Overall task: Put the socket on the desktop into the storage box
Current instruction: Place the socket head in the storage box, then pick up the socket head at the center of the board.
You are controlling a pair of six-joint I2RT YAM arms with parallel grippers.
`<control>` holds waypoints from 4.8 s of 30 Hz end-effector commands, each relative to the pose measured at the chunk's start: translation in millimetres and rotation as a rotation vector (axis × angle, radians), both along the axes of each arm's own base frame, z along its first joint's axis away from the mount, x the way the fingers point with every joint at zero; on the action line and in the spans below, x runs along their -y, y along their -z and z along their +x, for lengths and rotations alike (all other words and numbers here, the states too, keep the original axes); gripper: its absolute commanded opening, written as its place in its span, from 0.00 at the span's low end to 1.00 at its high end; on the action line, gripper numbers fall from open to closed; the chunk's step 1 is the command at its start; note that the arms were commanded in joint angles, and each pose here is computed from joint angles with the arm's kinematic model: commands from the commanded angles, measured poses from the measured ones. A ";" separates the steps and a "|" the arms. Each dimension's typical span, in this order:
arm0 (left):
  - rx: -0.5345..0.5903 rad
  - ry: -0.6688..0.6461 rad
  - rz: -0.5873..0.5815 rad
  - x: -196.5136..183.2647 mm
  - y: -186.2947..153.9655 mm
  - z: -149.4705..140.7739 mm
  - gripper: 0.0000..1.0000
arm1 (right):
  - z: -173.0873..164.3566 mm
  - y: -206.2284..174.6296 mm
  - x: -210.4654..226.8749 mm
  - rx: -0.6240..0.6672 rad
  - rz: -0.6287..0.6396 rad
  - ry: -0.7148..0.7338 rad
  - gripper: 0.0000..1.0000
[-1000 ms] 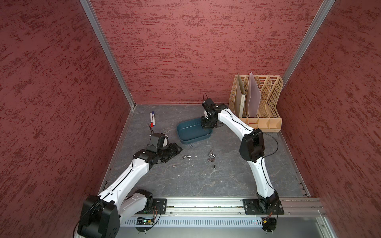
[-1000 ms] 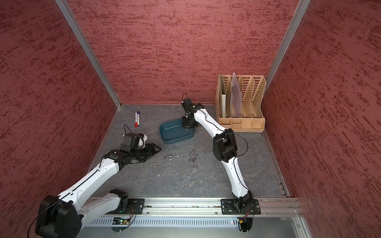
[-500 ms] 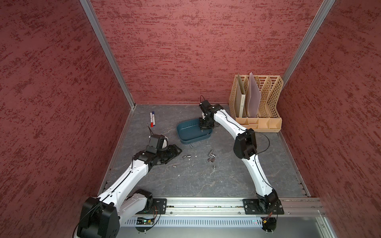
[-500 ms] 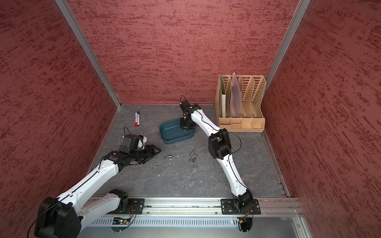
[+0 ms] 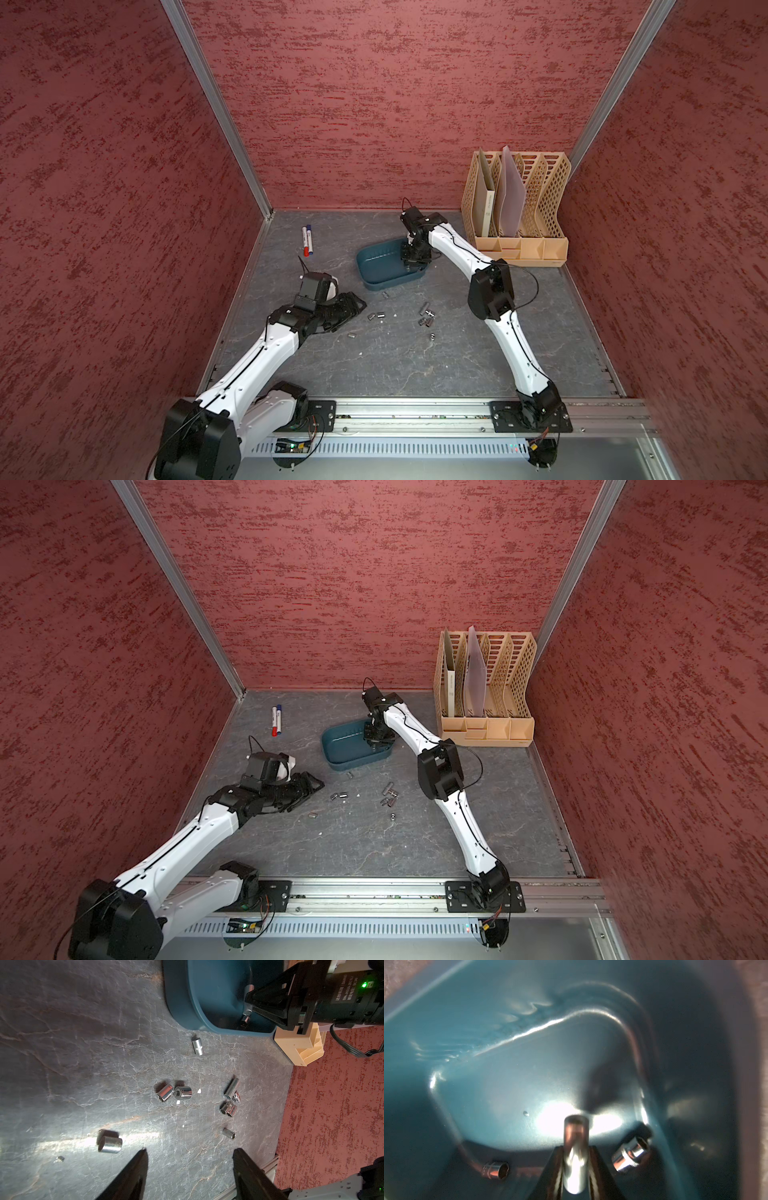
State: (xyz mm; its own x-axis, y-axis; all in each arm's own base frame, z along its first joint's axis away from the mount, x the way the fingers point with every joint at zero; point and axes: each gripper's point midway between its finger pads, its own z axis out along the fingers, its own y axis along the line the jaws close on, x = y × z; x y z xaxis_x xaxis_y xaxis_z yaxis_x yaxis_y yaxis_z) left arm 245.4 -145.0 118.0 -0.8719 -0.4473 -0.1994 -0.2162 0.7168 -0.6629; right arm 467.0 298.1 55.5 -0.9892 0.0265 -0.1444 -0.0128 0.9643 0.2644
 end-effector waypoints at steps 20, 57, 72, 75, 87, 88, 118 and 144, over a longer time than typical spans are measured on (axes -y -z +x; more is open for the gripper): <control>-0.017 0.004 -0.004 0.6 6.7 -0.6 0.68 | 2.3 -52.4 1.8 0.102 0.048 -0.001 0.39; -0.047 0.321 0.017 98.7 21.4 -12.3 0.71 | -179.7 -84.8 83.7 0.153 0.046 -0.037 0.47; -0.076 0.384 -0.028 109.2 37.4 -36.8 0.73 | -230.5 -48.5 74.3 0.059 0.025 -0.071 0.50; -0.081 0.385 -0.032 107.5 39.6 -41.6 0.75 | -234.8 -36.8 71.5 0.032 0.012 -0.074 0.50; -0.097 0.364 -0.020 97.9 46.8 -50.3 0.75 | -242.4 -9.7 57.2 -0.039 -0.039 -0.097 0.46; -0.096 0.362 -0.021 97.6 47.0 -50.2 0.75 | -243.4 -6.3 57.0 -0.047 -0.045 -0.097 0.45; -0.109 0.328 -0.008 88.5 56.8 -55.2 0.75 | -253.6 28.7 50.0 -0.116 -0.090 -0.100 0.31; -0.086 0.290 -0.033 88.7 48.4 -43.8 0.75 | -251.2 0.7 49.4 -0.064 -0.056 -0.106 0.19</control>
State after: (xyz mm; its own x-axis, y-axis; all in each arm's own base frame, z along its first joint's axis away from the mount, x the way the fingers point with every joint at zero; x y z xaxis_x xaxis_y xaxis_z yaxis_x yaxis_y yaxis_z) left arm 193.4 -232.2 61.6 -0.9834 -0.1596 -0.0860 -0.0654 0.7544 -0.6532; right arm 213.8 246.5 40.2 -0.9956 -0.0826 -0.0443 -0.0900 0.9749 0.2037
